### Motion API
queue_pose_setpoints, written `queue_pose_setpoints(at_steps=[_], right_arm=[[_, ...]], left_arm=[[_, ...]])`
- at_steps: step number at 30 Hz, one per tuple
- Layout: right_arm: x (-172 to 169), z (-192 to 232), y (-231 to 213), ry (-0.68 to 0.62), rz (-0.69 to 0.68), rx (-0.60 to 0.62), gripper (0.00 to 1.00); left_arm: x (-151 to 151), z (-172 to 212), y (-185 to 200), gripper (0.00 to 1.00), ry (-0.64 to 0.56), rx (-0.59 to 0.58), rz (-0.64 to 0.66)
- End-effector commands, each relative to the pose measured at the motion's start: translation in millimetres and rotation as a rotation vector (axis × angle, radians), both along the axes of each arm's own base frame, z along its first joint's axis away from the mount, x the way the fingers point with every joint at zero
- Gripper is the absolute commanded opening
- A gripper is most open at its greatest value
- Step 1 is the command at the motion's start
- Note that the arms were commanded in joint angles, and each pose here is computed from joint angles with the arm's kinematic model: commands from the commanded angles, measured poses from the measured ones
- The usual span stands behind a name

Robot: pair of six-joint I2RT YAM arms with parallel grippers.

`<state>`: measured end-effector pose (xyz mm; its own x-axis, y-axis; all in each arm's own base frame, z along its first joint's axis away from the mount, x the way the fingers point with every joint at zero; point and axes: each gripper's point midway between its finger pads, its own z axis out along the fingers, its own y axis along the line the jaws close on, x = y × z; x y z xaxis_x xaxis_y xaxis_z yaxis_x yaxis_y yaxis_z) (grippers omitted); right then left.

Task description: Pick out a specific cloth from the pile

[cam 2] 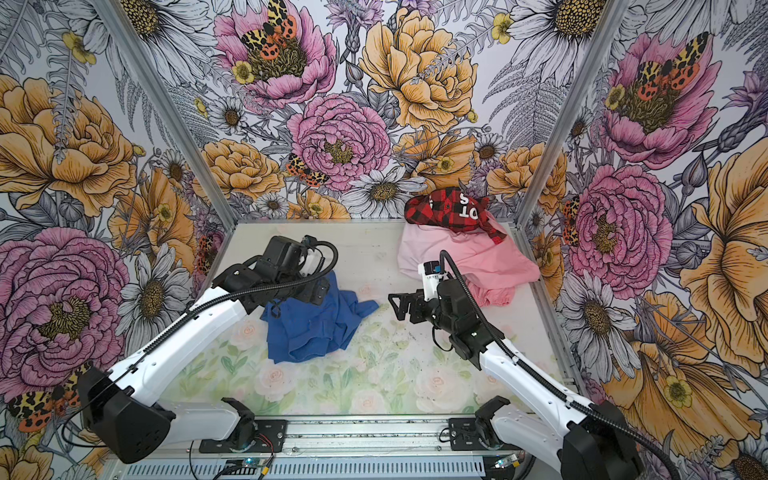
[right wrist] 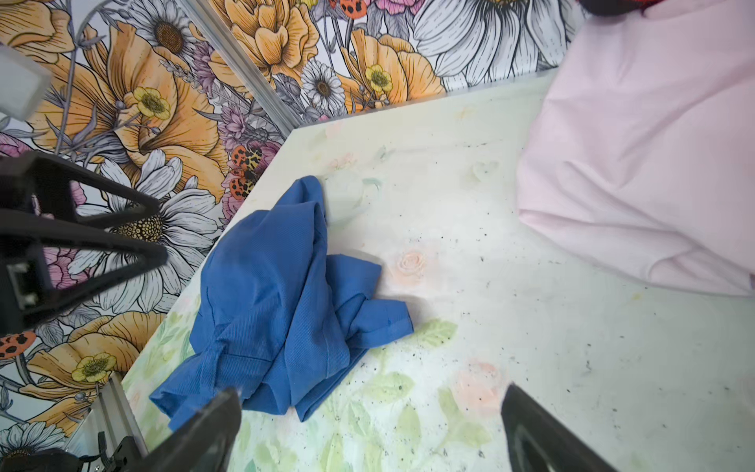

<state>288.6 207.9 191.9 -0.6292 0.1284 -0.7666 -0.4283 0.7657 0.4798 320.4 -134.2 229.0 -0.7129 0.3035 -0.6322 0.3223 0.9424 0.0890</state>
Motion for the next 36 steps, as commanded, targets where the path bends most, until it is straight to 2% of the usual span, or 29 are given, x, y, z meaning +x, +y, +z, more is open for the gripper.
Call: queue_pose_setpoints(at_steps=[1,4,8,10,12,17,21,28,36], right_arm=[[4.2,24.8,10.6,-0.065,0.037,0.043,0.99],[3.6,24.7,10.0,-0.068,0.035,0.048,1.0],[-0.9,22.6,5.7,-0.065,0.026,0.043,1.0],[-2.6,22.1,3.8,-0.068,0.021,0.045,0.99],[-3.2,23.1,2.6,-0.071,0.019,0.042,0.99],[-2.4,25.1,1.5,-0.074,0.014,0.041,1.0],[-1.9,30.1,2.1,-0.079,0.016,0.042,1.0],[-0.6,31.3,0.3,-0.084,0.004,0.036,0.99],[0.3,36.4,0.0,-0.09,-0.002,0.043,0.99]], left_arm=[[-8.2,-34.8,45.0,0.99,0.111,0.122,0.013],[-13.4,-64.9,58.8,0.99,0.223,0.053,0.001],[-7.3,-87.3,73.8,0.99,0.295,0.101,0.04],[7.0,-93.7,88.3,0.99,0.314,0.086,0.095],[24.8,-98.0,98.4,0.99,0.332,0.023,0.138],[72.2,-116.6,107.7,0.99,0.338,-0.049,0.168],[94.8,-154.9,112.6,0.99,0.426,-0.074,0.188],[103.0,-200.8,113.1,0.99,0.513,-0.094,0.219],[86.3,-230.4,93.6,0.97,0.609,-0.123,0.158]])
